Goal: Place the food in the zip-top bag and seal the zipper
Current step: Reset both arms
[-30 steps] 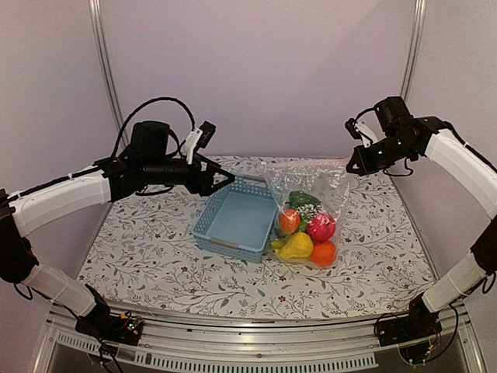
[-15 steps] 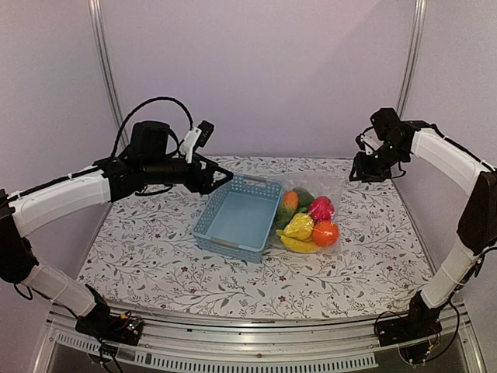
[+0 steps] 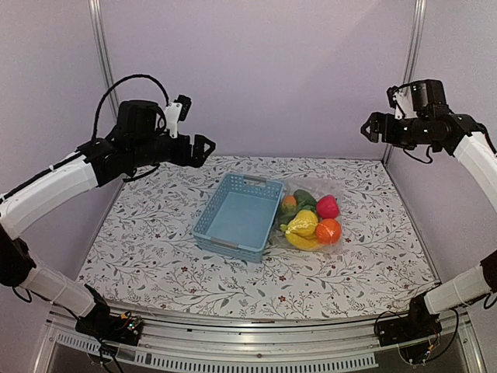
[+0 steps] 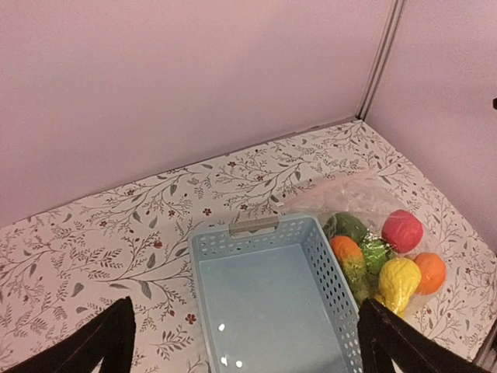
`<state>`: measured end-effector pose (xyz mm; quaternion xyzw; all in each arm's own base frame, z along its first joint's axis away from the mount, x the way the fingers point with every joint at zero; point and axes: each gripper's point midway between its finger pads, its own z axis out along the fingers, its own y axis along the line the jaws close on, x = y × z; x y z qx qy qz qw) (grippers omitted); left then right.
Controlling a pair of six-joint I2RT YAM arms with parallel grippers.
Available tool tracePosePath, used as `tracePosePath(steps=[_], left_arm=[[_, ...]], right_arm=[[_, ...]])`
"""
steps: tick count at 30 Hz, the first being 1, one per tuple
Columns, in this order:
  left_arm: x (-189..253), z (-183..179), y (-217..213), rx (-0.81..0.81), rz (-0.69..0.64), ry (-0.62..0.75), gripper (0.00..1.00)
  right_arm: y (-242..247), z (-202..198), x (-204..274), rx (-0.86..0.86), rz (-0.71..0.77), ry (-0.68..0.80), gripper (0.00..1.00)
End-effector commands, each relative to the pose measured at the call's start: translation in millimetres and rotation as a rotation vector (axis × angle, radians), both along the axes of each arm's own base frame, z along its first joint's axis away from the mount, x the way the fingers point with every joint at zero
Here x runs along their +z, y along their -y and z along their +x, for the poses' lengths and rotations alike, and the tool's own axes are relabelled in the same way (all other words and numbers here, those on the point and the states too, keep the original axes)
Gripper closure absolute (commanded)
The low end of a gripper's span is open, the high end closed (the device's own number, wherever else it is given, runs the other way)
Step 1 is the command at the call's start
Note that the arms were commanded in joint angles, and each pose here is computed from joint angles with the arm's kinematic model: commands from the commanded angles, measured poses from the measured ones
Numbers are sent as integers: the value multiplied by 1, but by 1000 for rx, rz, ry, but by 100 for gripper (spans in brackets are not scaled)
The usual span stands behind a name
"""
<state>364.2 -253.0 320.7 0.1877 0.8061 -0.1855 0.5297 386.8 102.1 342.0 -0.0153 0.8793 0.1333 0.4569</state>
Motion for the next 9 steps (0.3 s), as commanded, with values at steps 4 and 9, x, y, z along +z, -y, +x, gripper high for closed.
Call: tracePosePath(steps=[4,9], left_arm=[[40,7,-50,225,7,45,0],[44,8,-65,292,12,103,0]], right_arm=[[40,-10,61,-224,42,257,1],[35,-21,74,-172,47,321,1]])
